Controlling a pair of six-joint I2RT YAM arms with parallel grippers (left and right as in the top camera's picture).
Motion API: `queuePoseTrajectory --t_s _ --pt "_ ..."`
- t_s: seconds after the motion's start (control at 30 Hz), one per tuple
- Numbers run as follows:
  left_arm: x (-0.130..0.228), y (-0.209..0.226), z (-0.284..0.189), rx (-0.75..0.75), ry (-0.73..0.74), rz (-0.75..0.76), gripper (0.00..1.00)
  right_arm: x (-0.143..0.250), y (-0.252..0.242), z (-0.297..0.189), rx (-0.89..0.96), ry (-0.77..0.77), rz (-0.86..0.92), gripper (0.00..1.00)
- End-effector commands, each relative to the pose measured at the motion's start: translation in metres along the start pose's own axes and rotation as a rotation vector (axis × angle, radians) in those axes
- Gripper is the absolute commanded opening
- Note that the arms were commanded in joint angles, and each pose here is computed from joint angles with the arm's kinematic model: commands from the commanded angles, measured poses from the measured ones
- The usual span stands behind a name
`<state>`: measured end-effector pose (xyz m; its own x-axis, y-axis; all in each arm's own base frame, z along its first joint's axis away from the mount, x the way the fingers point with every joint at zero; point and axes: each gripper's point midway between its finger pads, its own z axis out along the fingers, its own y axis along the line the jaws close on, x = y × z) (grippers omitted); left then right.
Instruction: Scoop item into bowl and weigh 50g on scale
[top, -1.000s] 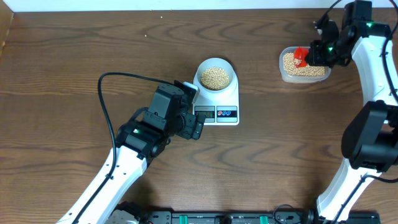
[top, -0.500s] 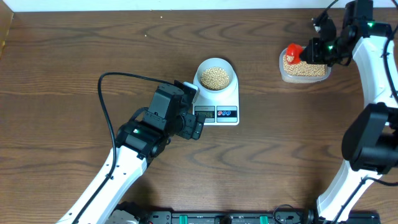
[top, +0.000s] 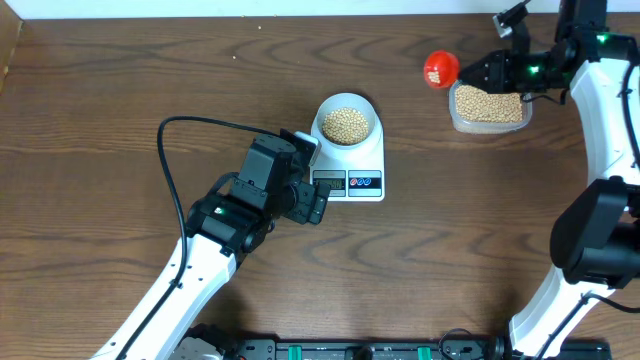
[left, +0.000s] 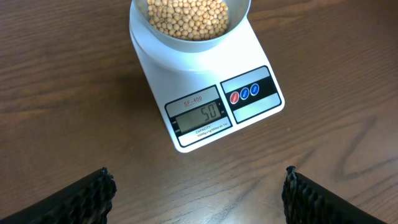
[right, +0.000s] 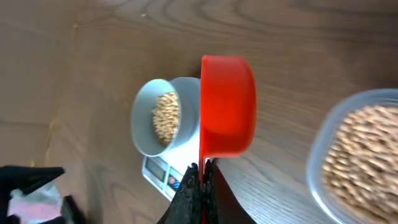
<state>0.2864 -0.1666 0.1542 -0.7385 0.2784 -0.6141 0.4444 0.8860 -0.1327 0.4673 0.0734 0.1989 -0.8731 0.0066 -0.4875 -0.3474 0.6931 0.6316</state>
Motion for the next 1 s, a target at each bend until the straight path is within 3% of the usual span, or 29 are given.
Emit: queuePoseTrajectory --t_s 0.0,0.27,0.97 --pt "-0.001 0.000 -0.002 0.003 -0.007 0.007 0.88 -0.001 0.039 0.010 -0.100 0.006 -0.100 0.01" --pt "-0.001 0.000 -0.002 0.003 -0.007 0.007 0.88 0.014 0.086 0.048 -0.163 0.078 -0.282 0.01" --pt "-0.001 0.000 -0.002 0.003 -0.007 0.007 0.88 0.029 0.108 0.094 0.071 0.168 -0.475 0.01"
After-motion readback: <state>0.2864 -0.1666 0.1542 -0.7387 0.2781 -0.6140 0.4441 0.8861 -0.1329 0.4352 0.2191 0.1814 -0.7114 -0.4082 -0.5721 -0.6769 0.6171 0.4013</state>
